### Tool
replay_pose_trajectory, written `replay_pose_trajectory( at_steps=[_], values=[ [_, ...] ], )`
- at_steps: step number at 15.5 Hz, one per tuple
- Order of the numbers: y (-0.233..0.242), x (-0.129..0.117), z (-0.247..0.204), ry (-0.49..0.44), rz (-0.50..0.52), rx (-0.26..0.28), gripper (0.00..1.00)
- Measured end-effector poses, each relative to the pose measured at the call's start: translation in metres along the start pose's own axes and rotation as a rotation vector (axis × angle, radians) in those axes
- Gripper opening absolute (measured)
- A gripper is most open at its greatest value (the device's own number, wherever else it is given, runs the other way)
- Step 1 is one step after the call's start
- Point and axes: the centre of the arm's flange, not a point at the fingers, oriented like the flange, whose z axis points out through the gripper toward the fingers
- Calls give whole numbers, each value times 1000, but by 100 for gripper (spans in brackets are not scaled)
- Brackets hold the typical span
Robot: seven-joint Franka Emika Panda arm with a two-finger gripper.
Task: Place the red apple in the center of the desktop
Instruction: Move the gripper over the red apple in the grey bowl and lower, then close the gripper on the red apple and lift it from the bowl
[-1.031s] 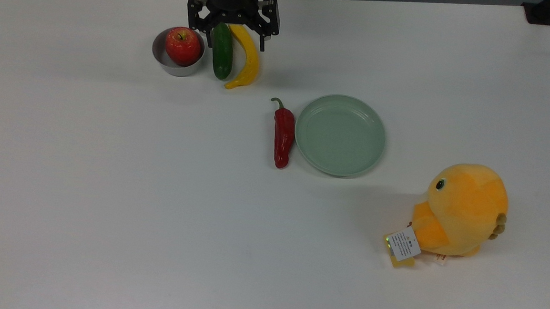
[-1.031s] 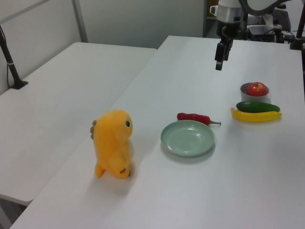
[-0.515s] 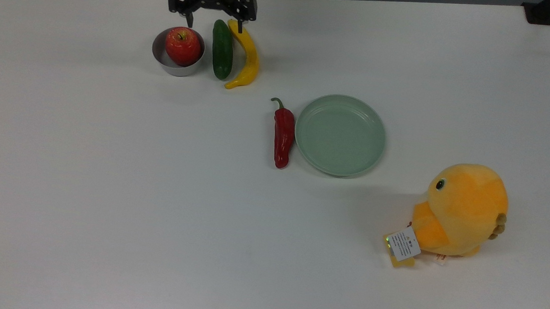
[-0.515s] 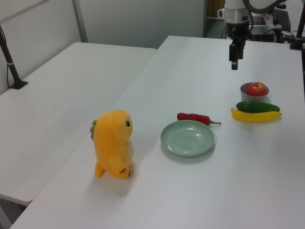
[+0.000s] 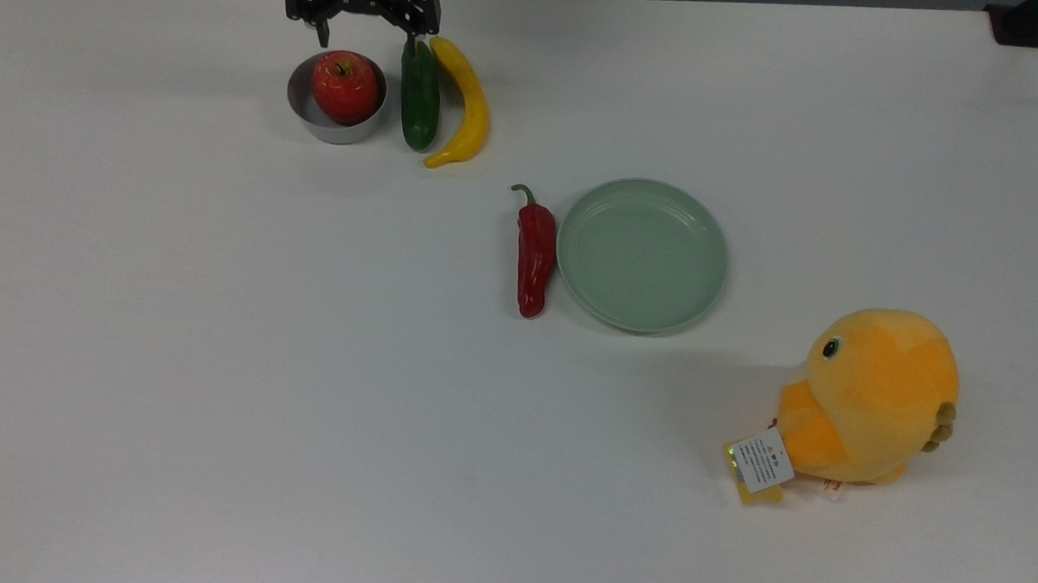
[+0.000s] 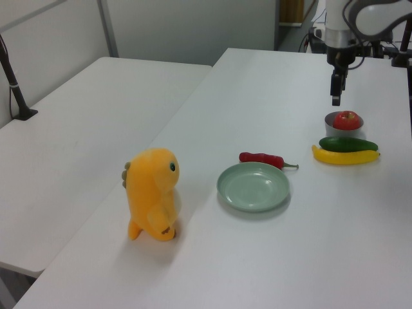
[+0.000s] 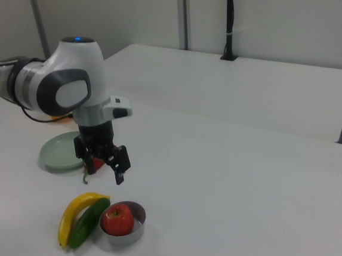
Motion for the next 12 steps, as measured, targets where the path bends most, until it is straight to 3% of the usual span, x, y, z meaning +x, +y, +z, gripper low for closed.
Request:
replay_pose_trajectory(
  at_steps=[5,12],
  values=[
    [24,-17,29,-23,2,9,100],
    [46,-7,79,-65,-6,-17,100]
  ],
)
